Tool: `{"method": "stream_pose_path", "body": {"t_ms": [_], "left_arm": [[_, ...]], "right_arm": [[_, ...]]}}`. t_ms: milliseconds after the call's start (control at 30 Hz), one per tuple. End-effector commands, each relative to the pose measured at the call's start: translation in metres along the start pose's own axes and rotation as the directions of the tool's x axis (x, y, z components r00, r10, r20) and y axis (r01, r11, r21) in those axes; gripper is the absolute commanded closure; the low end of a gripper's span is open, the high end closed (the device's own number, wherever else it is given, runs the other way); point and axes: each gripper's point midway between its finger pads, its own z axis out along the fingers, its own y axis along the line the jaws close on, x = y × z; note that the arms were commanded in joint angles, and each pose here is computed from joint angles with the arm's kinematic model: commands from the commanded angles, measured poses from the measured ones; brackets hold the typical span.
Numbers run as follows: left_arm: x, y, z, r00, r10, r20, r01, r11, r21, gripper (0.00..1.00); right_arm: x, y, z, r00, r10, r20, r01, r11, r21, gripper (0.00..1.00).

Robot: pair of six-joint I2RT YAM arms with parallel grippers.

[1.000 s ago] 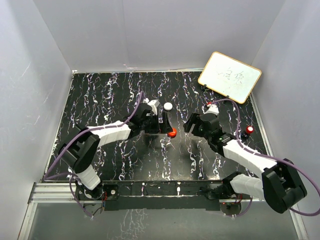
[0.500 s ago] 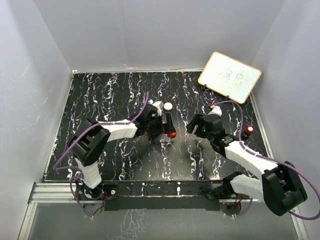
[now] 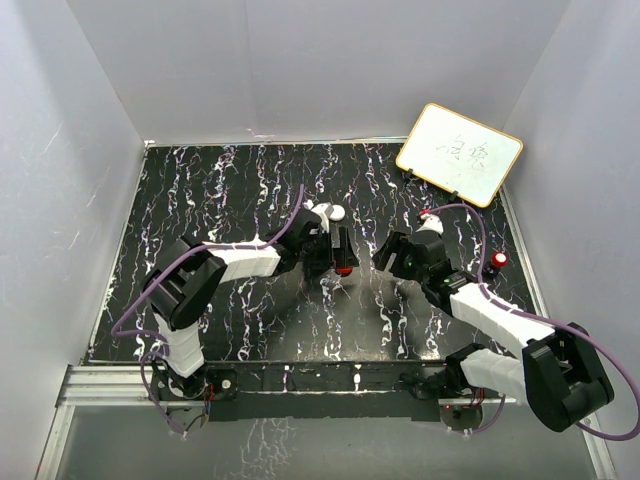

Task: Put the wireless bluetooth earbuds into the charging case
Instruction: Move the charging case to the center of the board, then pick up the charging case at the center of the board.

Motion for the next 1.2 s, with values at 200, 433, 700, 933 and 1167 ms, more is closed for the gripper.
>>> {"method": "stream_pose_path", "body": {"t_ms": [200, 433, 700, 933, 1167], "left_arm": [[-0.003, 0.007, -0.009, 0.998, 0.063, -0.019, -0.065, 0.991, -0.113, 0.02], [-0.004, 0.000, -0.006, 0.997, 0.079, -0.006, -0.079, 0.995, -0.059, 0.02], [-0.004, -0.003, -0.008, 0.984, 0.175, -0.031, -0.176, 0.984, -0.033, 0.02], [0.003, -0.024, 0.000, 0.988, 0.149, -0.034, -0.145, 0.984, 0.105, 0.02], [0.010, -0.034, 0.000, 0.994, 0.100, -0.047, -0.091, 0.980, 0.176, 0.02]], "right_arm": [[-0.012, 0.004, 0.000, 0.999, 0.016, 0.044, -0.015, 1.000, -0.021, 0.32], [-0.012, 0.004, 0.000, 0.999, 0.013, 0.044, -0.012, 1.000, -0.023, 0.32], [-0.016, 0.000, -0.003, 0.998, 0.005, 0.061, -0.004, 1.000, -0.014, 0.32], [-0.009, 0.002, 0.000, 1.000, 0.009, 0.028, -0.007, 0.999, -0.038, 0.32], [0.008, 0.008, 0.008, 0.999, 0.015, -0.046, -0.019, 0.996, -0.082, 0.32]]}}
